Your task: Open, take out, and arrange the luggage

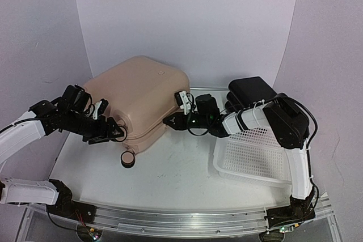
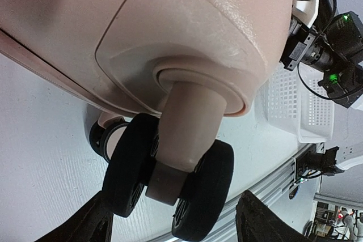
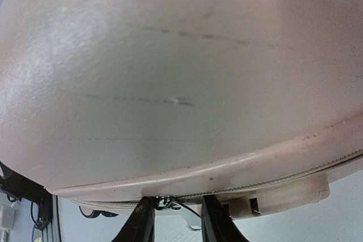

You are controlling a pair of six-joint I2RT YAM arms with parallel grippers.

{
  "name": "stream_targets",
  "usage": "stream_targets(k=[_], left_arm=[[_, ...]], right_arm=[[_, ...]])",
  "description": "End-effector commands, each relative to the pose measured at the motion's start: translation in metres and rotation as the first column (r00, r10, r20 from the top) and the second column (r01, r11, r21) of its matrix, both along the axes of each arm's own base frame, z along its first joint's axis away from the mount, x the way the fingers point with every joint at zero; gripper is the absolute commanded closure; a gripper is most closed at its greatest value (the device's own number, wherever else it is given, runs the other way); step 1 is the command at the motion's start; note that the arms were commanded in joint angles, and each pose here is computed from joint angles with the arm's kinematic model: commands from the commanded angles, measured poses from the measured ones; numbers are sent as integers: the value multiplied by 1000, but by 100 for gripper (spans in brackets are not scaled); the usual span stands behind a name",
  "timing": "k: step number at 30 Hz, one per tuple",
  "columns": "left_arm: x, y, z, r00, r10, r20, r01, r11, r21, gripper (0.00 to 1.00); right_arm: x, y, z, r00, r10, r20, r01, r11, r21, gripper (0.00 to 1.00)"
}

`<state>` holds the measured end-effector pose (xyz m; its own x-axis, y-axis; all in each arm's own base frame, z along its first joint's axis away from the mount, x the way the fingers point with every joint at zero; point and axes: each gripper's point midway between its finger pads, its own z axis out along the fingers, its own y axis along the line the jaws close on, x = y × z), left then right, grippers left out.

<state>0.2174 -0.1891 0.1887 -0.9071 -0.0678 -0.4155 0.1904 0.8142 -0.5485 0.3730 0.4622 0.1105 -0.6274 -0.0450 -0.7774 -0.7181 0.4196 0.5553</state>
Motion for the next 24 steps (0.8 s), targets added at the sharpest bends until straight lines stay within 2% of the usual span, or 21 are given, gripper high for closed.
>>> stream_targets(k=[1,6,11,17,21,24], left_arm=[[9,-10,25,997,-8,72,12,998,-59,25],[10,-11,24,998,-7,65,11,998,-58,25],[10,-10,23,998,-6,66,10,998,-57,25],[9,-9,22,998,-3,67,7,998,-55,25],[8,-8,21,998,-1,70,5,999,-52,25],[8,-7,20,998,0,69,3,999,-48,25]], right_arm=[[-3,15,-1,1000,4,9,-4,1000,3,77],[-5,14,5,999,-25,41,26,999,-25,88],[-9,15,5,992,-65,107,77,990,-117,100],[-18,5,12,966,-128,226,188,946,-265,100],[-28,0,17,950,-140,279,245,887,-390,100],[-27,-18,14,929,-170,327,330,781,-530,100]])
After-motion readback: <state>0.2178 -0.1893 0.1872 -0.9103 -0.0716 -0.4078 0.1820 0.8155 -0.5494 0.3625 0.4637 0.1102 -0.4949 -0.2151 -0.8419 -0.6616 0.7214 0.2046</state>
